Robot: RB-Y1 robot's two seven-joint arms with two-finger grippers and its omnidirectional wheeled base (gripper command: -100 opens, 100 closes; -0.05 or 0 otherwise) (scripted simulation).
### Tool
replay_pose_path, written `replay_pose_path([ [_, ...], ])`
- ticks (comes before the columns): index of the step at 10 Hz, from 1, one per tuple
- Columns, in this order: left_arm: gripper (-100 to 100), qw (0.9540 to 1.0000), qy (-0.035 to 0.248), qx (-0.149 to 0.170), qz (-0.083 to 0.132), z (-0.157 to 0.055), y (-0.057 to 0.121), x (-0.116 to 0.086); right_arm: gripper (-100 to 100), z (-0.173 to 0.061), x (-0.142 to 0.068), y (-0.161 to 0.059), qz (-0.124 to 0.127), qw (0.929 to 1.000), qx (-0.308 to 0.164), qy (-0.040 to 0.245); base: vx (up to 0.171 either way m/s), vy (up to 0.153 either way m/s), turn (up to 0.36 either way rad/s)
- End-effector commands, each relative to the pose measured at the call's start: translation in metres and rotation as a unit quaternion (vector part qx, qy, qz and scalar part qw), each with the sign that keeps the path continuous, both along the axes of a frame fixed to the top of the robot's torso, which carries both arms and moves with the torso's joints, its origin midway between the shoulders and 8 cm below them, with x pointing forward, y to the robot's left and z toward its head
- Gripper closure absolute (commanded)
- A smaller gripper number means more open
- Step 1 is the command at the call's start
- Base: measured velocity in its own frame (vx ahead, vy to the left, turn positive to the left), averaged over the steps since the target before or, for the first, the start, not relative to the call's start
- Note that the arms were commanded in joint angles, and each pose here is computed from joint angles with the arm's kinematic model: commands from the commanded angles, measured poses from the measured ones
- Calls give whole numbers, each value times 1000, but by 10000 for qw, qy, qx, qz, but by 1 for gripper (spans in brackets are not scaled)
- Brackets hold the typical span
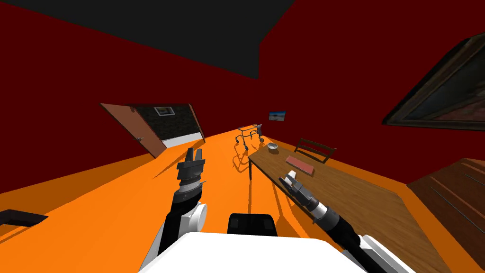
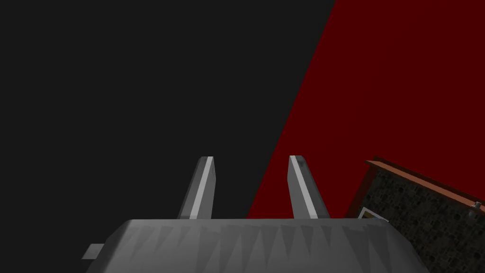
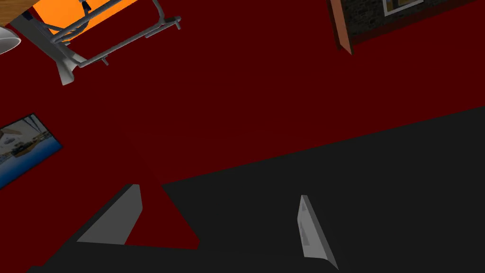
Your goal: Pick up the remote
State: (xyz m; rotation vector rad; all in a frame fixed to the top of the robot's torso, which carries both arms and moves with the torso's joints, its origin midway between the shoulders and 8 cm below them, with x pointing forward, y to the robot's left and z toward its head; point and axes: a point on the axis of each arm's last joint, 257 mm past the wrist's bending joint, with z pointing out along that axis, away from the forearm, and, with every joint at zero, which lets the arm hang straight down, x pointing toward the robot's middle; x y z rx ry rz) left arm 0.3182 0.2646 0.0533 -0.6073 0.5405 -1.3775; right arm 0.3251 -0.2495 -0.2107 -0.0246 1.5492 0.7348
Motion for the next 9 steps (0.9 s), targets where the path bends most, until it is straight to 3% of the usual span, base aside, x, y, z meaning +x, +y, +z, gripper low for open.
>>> replay_pose_path([
  [1, 0, 10000, 0, 0, 0, 0, 0, 0, -100, -32, -12, -6, 162, 9980, -559, 255, 15, 39, 435],
  [3, 0, 10000, 1, 0, 1, 0, 0, 0, -100, -42, -14, -9, 149, 9972, -645, 337, 9, 15, 99],
  [4, 0, 10000, 1, 1, 1, 0, 0, 0, -100, -66, -26, -15, 285, 9925, -1065, 526, 8, 18, 278],
  [5, 0, 10000, 0, 0, 0, 0, 0, 0, -100, -69, -27, -16, 272, 9922, -1078, 558, 10, 9, 232],
  [6, 0, 10000, 1, 1, 1, 0, 0, 0, -100, -90, -39, -21, 425, 9856, -1473, 717, 21, 11, 340],
  [7, 0, 10000, 1, 0, 1, 0, 0, 0, -100, -96, -41, -25, 409, 9845, -1513, 781, 22, 1, 159],
  [8, 0, 10000, 1, 1, 1, 0, 0, 0, -100, -115, -54, -29, 581, 9758, -1899, 914, 21, 4, 366],
  [9, 0, 10000, 1, 1, 0, 0, 0, 0, -100, -123, -57, -35, 559, 9741, -1950, 1004, 19, -8, 171],
])
